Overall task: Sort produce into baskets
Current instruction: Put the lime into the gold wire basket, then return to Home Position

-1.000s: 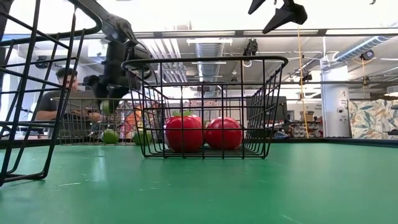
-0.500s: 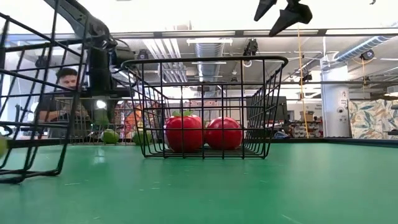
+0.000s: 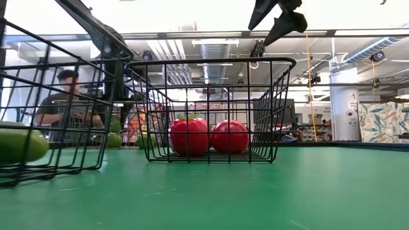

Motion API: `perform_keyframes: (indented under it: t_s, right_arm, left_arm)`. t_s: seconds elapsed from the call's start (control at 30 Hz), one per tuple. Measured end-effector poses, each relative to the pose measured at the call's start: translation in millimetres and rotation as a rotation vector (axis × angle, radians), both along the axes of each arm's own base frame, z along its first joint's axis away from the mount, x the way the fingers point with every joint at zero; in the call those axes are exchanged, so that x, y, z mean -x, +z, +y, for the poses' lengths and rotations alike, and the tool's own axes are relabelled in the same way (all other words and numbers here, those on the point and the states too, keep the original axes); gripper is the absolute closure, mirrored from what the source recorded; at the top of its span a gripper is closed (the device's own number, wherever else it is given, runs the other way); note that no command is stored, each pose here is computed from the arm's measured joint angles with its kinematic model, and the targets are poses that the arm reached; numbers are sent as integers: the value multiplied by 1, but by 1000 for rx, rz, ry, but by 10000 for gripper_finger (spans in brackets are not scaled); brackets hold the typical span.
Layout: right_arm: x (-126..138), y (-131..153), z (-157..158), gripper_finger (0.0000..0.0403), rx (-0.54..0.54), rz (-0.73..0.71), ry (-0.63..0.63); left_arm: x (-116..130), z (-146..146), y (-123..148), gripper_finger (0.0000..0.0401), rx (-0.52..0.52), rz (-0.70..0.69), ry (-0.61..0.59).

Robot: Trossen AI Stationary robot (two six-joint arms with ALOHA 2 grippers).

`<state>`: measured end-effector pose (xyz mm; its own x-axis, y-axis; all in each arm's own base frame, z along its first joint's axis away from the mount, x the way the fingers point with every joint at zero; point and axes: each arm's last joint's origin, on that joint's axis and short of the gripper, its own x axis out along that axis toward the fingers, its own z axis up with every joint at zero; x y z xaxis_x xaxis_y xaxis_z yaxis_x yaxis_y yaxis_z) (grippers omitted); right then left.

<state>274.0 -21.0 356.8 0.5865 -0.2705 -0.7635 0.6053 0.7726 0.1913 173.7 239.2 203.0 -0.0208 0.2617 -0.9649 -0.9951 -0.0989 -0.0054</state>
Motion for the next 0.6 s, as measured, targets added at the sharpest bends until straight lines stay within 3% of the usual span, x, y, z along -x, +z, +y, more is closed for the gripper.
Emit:
perform_keyframes:
  t_s: [0.17, 0.4, 0.6]
  right_arm:
    - [-6, -7, 3, 78, -41, 26, 29]
    - [-7, -8, 3, 78, -45, 30, 32]
    - [-2, 3, 2, 78, 15, -9, 18]
  left_arm:
    - [-2, 3, 1, 185, -1, 6, -31]
    - [1, -1, 3, 118, 24, 40, -103]
    - [-4, -19, 28, 87, -59, 6, -208]
